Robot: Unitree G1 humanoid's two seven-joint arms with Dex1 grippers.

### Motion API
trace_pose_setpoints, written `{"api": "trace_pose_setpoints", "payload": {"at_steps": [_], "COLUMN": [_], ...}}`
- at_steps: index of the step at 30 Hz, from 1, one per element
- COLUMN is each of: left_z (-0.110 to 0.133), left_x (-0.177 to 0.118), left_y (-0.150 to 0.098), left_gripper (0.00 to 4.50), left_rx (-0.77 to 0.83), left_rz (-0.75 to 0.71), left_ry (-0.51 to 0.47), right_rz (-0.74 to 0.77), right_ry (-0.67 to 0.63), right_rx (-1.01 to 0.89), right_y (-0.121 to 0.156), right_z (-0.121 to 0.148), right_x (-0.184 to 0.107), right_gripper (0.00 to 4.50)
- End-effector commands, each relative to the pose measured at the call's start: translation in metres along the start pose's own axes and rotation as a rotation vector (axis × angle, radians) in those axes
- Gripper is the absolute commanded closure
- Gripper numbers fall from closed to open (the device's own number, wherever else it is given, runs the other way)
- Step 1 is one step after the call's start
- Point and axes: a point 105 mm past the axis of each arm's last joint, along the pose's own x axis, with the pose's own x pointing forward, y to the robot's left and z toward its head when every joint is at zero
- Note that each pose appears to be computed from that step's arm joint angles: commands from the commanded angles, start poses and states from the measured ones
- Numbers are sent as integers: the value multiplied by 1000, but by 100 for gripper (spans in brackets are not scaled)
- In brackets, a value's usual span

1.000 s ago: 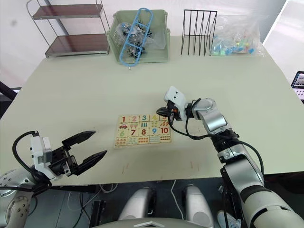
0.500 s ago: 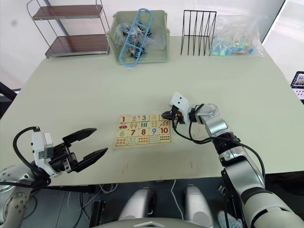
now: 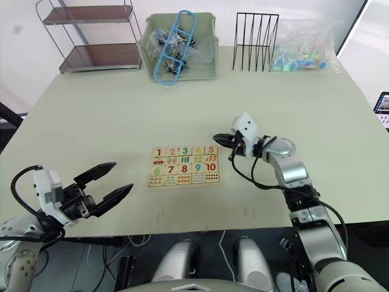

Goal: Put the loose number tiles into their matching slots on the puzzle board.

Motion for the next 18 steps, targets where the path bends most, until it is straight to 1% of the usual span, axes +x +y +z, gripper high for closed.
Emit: {"api": "trace_pose_setpoints", "payload": {"at_steps": [1,4,6,8,9,11,12,15,16,18], "left_z": [4,-2,-10,-17,-18,-20,-22,-26,-28,-32], "left_x": [-13,-19,-24,-28,-28,-30,-31,-34,-36,-37], "left_y": [11,16,21,26,28,30,31,35,36,36], "left_gripper": [0,0,0,0,0,0,0,0,0,0], "left_rx": [0,-10,-15,-58,-57,-39,-36,-46,-52,-60], "left_rz": [91,126,173,216,231,247,260,288,296,306], "left_ry": [-34,-10,31,62,69,78,89,102,109,123], "right_rz": [-81,-100,-175,-219,-247,-288,-309,-334,-350,-385], "right_ry": [-82,-66,-33,-17,-9,12,19,26,17,12], "right_rx": [-11,-1,29,45,53,76,90,107,114,117], "right_y": [-10,-8,-10,-9,-9,-6,-5,6,9,12], "right_z": [16,10,-4,-12,-16,-25,-30,-37,-38,-40], "right_x": [-35,-56,-87,-106,-115,-131,-138,-155,-161,-170], "right_gripper": [445,445,445,445,422,367,323,187,126,25]}}
